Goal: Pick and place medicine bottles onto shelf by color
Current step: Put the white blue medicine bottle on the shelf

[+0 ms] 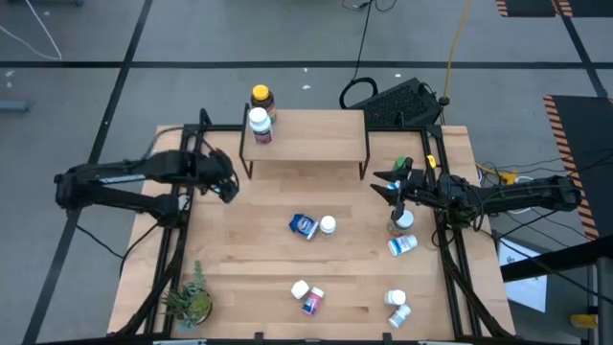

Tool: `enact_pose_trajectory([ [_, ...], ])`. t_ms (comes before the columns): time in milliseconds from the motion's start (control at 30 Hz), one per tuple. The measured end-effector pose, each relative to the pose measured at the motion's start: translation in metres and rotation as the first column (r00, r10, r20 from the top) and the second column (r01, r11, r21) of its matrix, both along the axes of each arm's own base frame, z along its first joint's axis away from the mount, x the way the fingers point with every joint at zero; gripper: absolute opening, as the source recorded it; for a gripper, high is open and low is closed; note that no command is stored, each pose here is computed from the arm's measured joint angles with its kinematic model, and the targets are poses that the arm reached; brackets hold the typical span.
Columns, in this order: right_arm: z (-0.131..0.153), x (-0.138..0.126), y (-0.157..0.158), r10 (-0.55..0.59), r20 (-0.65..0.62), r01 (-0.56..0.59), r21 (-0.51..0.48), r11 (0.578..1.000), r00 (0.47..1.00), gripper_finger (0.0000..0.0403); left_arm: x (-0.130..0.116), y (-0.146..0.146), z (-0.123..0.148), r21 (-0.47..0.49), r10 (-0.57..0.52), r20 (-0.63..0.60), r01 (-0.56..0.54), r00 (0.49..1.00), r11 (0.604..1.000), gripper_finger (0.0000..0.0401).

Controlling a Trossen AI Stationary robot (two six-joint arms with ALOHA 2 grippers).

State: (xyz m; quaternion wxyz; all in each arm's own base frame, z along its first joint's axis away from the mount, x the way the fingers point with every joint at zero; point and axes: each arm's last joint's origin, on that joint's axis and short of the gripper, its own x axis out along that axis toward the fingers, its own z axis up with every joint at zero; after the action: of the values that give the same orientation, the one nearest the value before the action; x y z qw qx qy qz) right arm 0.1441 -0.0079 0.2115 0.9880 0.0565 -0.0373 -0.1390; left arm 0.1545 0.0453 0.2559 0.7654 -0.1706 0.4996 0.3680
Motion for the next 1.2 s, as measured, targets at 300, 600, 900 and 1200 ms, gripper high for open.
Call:
enact_pose_trajectory([
  [300,0.001,0.000,0.000,0.001,-0.002,-0.001,-0.033,0.999,1.000,0.0176,0.004,0.021,-0.054,-0.041,0.117,-0.170,-0.125,0.979,0.991,0.0389],
  [600,0.001,0.000,0.001,0.025,-0.004,-0.025,-0.064,0.998,1.000,0.0176,0.012,0.042,-0.072,-0.056,0.180,-0.230,-0.198,0.956,0.979,0.0390],
  [900,0.001,0.000,0.001,0.043,0.004,-0.043,-0.039,0.998,0.999,0.0176,0.013,0.052,-0.095,-0.156,0.138,-0.234,-0.177,0.962,0.972,0.0390],
  [1200,0.002,0.000,0.002,0.054,0.011,-0.053,-0.023,0.998,0.999,0.0176,0.010,0.049,-0.114,-0.275,0.050,-0.140,-0.087,0.989,0.958,0.0372],
])
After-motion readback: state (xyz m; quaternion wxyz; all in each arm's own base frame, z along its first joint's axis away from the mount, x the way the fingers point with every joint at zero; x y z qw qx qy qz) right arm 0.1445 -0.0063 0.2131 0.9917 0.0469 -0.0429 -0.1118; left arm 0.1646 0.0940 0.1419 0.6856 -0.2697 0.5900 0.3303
